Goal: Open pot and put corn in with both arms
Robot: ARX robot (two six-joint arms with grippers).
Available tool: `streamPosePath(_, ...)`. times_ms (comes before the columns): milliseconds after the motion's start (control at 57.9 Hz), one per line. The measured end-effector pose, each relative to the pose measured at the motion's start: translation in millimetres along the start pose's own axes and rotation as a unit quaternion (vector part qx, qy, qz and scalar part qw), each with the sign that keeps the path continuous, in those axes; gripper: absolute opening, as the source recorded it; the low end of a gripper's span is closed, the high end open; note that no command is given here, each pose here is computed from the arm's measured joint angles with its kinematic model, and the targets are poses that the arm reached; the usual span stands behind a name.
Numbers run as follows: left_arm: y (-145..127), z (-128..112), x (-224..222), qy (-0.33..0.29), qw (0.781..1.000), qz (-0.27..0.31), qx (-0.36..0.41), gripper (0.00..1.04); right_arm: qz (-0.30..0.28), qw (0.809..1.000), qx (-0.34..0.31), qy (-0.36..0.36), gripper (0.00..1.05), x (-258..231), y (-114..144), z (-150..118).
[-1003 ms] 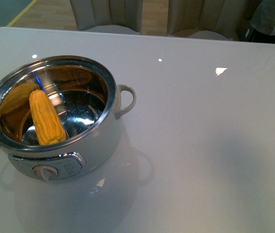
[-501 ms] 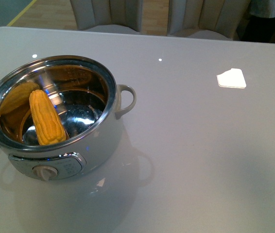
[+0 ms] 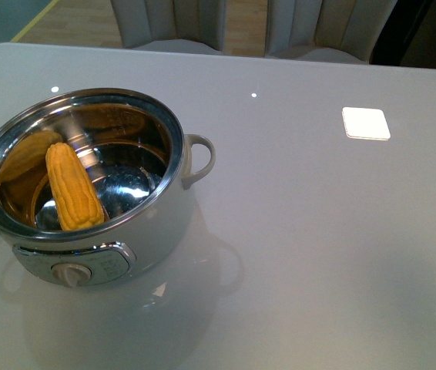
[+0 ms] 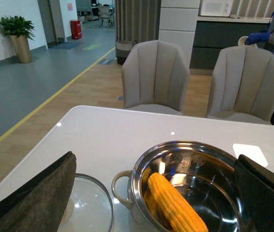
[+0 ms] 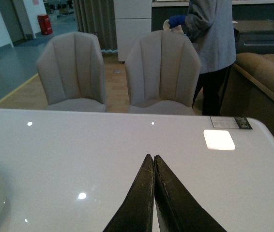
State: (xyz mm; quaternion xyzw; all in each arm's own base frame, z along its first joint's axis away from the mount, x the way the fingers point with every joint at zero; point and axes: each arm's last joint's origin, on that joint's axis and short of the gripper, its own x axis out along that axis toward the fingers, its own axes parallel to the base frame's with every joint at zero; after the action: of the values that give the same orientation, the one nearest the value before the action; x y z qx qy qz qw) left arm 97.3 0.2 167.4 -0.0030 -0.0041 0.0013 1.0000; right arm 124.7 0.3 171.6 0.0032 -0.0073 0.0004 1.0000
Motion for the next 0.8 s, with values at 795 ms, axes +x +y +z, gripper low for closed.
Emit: streamPosePath(795,0.0,0.0,0.0,0.000,1.000,0.000,0.000,0.98,0.001,1.000,0.000,0.002,0.02,-27.3,0.0,-2.3)
